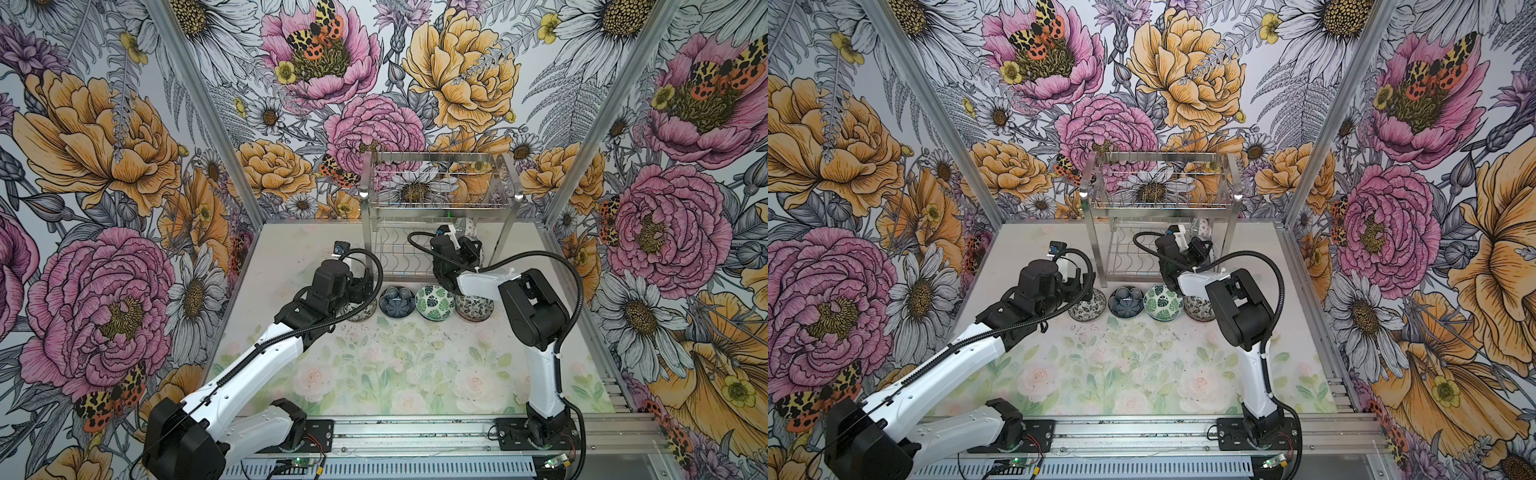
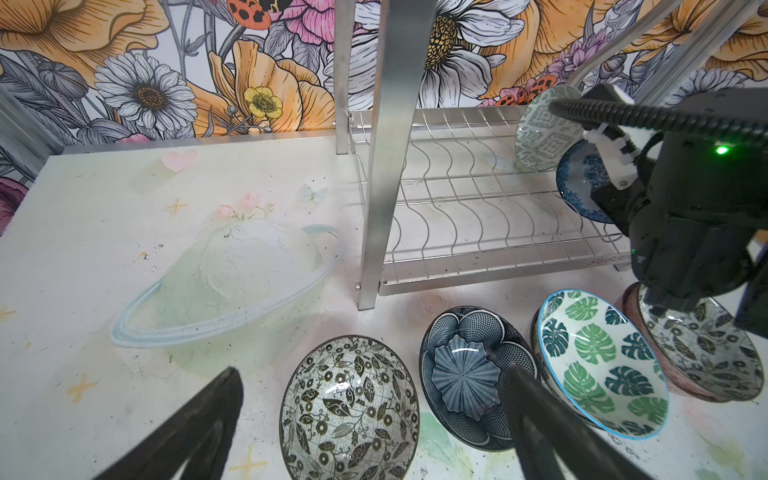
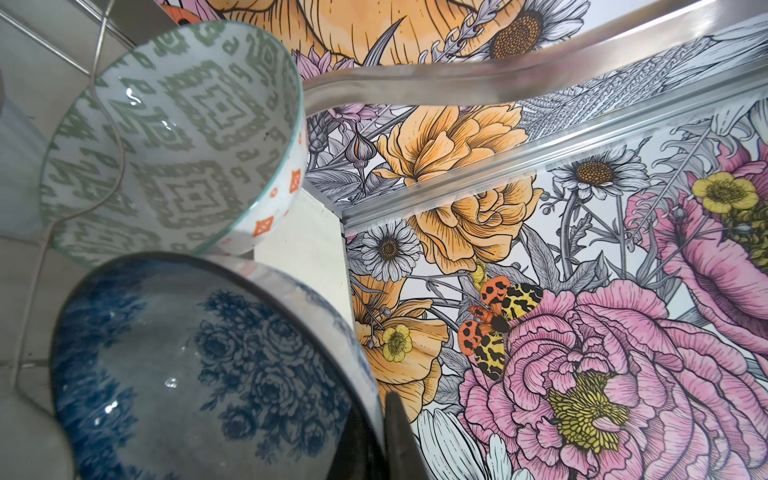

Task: Load the bowls into the dish rack
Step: 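Carry the blue floral bowl into the rack beside the green bowl with the right gripper, then lower the blue floral bowl upright into the rack slots and open the right gripper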

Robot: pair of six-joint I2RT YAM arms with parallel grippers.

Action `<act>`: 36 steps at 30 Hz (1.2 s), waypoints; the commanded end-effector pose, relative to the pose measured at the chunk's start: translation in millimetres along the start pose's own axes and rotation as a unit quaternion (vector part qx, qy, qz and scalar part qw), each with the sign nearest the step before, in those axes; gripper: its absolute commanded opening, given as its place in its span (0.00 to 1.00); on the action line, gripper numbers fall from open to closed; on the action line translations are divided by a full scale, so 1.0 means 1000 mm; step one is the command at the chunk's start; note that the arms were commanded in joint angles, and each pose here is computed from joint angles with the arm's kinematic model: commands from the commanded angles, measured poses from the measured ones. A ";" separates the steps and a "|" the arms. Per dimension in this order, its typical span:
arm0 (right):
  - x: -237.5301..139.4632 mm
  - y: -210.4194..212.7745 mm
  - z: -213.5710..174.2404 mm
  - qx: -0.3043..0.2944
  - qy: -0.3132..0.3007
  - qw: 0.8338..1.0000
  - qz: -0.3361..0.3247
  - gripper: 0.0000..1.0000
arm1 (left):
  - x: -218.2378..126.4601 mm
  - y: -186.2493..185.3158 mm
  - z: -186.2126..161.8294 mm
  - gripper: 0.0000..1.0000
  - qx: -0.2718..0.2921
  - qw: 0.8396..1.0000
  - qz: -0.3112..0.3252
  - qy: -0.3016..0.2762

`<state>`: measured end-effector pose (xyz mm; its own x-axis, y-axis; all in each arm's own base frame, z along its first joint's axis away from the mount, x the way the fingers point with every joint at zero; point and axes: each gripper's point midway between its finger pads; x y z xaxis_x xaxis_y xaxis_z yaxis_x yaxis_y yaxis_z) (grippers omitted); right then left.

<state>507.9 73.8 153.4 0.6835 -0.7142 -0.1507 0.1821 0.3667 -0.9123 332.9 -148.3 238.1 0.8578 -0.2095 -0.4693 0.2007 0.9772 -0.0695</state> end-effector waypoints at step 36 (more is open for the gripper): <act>-0.014 0.009 0.012 0.017 -0.014 1.000 0.010 0.17 | 0.003 -0.004 0.004 0.99 -0.008 1.000 -0.015 -0.008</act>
<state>504.7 87.7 149.1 0.7016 -0.6940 -0.1614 0.1697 0.3828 -0.9081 333.3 -150.1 236.1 0.8538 -0.2161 -0.4736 0.2071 0.9757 -0.0719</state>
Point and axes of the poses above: each gripper's point midway between its finger pads, its own x axis out along the fingers, its own y axis along the line the jaws close on, z = x × y, and after that the axes turned 1 degree about x, right-handed
